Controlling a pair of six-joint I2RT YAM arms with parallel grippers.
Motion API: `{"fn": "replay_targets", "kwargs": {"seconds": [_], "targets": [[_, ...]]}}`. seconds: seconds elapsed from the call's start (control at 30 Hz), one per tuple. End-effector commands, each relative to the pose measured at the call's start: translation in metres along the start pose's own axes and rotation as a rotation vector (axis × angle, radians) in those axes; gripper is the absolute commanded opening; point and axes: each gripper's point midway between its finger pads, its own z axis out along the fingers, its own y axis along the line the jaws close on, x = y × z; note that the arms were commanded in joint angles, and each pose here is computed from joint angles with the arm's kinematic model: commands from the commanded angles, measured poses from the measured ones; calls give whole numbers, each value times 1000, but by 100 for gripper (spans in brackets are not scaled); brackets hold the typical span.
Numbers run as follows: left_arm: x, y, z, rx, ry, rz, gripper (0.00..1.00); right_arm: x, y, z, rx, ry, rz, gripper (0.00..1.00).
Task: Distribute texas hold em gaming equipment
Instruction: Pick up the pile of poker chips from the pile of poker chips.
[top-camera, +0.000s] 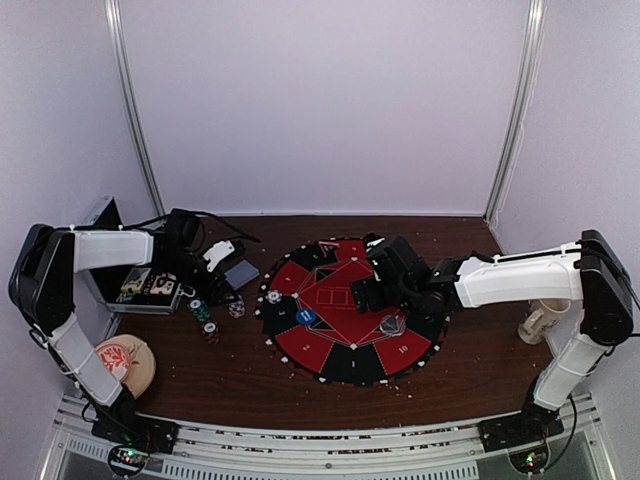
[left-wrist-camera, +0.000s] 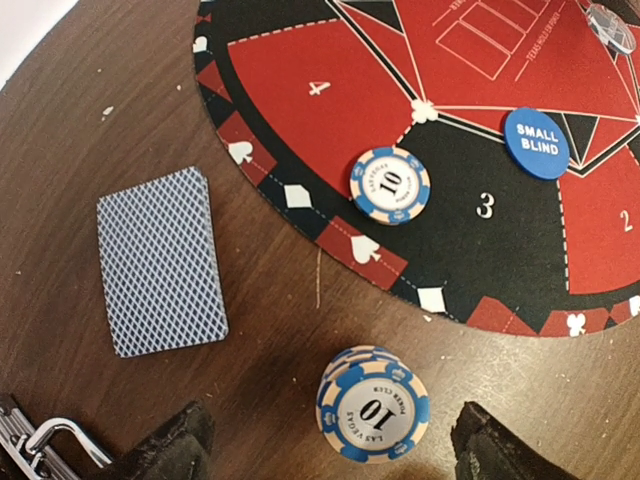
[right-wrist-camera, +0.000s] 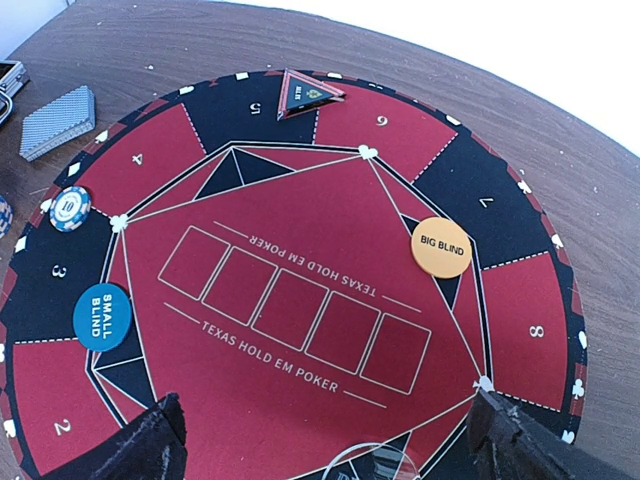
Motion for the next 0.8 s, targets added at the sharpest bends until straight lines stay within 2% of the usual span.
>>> {"fn": "replay_targets", "kwargs": {"seconds": [0.0,0.3,0.77], "targets": [[8,-8,9,20,20,27,85,2,-2,0,22,-1,-15,99],[11,-16,15,28,40,48,83,4,-1,2,24,7,-19,100],[11,-13,22,26,42,38,66,5,0,4,23,11,-22,100]]}}
